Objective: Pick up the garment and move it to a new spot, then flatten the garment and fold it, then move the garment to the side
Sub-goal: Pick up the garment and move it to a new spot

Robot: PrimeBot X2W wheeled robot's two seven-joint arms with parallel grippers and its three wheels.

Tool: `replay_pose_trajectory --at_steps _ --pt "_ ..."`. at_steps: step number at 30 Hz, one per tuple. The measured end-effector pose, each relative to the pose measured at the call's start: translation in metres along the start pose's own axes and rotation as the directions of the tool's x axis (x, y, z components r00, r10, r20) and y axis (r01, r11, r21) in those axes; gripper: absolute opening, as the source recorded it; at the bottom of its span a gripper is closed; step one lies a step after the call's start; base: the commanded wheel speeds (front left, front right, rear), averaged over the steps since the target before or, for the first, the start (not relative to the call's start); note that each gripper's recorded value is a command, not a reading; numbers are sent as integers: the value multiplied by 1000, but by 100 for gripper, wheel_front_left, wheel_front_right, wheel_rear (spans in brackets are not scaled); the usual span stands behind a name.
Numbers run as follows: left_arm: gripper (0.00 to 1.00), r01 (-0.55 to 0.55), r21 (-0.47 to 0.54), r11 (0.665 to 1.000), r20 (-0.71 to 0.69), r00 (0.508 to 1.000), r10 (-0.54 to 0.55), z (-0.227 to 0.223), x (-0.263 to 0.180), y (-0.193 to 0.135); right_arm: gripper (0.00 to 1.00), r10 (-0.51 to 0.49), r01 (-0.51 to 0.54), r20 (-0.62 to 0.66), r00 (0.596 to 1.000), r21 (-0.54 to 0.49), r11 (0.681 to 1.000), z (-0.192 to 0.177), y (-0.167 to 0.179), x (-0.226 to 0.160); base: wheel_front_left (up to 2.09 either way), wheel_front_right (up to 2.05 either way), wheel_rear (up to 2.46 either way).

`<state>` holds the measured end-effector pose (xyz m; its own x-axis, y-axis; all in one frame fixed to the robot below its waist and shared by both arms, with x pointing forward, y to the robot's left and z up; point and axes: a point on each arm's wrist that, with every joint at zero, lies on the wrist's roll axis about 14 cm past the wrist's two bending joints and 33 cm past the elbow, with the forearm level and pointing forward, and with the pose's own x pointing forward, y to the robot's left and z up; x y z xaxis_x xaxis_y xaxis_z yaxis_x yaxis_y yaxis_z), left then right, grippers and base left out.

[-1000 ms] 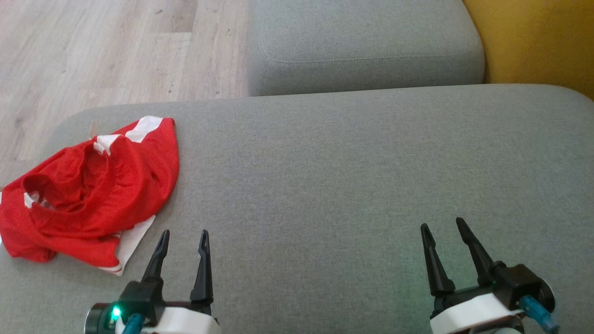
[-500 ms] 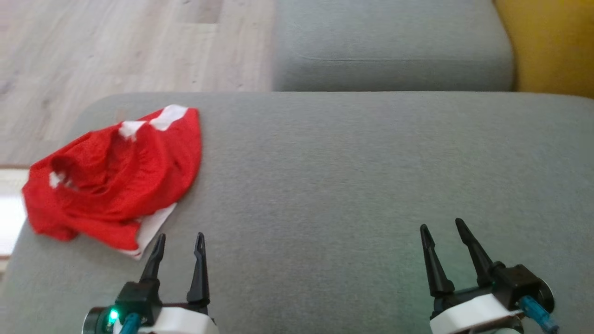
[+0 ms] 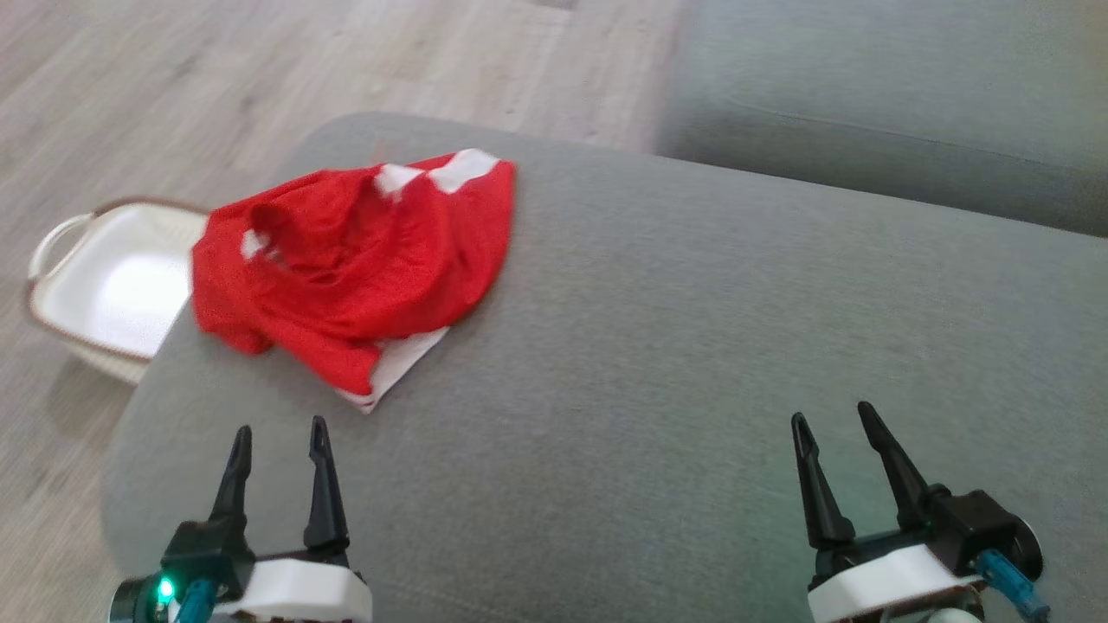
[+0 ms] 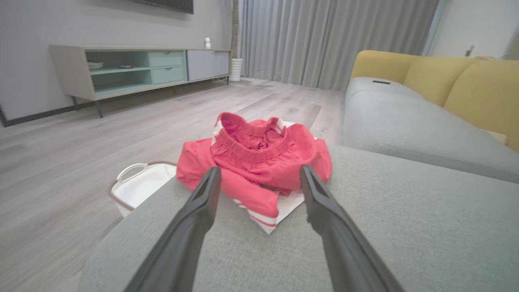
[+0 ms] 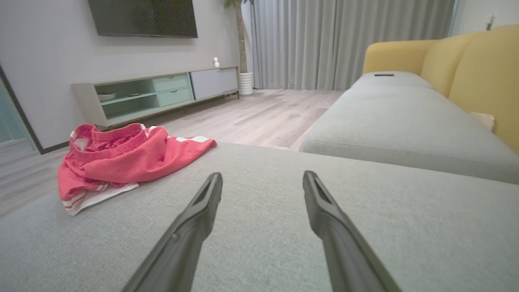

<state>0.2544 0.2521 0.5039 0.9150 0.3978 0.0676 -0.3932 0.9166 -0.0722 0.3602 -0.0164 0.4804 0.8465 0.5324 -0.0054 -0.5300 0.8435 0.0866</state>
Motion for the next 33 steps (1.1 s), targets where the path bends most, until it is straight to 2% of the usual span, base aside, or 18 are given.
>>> replay_pose_trajectory --at_steps 9,17,22,26,30,33 --pt "100 -143 53 988 -18 989 144 -4 -11 38 100 80 -81 -32 996 -22 996 -11 18 18 0 0 0" --pt "100 -133 114 985 -51 989 139 -11 -2 42 100 83 -85 -78 994 -34 996 -29 14 22 0 0 0" --pt "100 -76 149 986 71 995 66 26 55 26 100 58 -62 -105 993 -36 997 -43 -2 31 0 0 0" --pt "100 2 175 985 196 980 -37 65 113 -2 100 39 -47 -119 992 -62 997 -53 -26 42 0 0 0" --pt "100 65 202 977 175 979 -101 61 167 -24 100 33 -45 -147 989 -78 996 -68 -44 48 0 0 0" --pt "100 87 202 975 73 992 -103 31 204 -29 100 31 -44 -154 988 -83 996 -76 -52 55 0 0 0"
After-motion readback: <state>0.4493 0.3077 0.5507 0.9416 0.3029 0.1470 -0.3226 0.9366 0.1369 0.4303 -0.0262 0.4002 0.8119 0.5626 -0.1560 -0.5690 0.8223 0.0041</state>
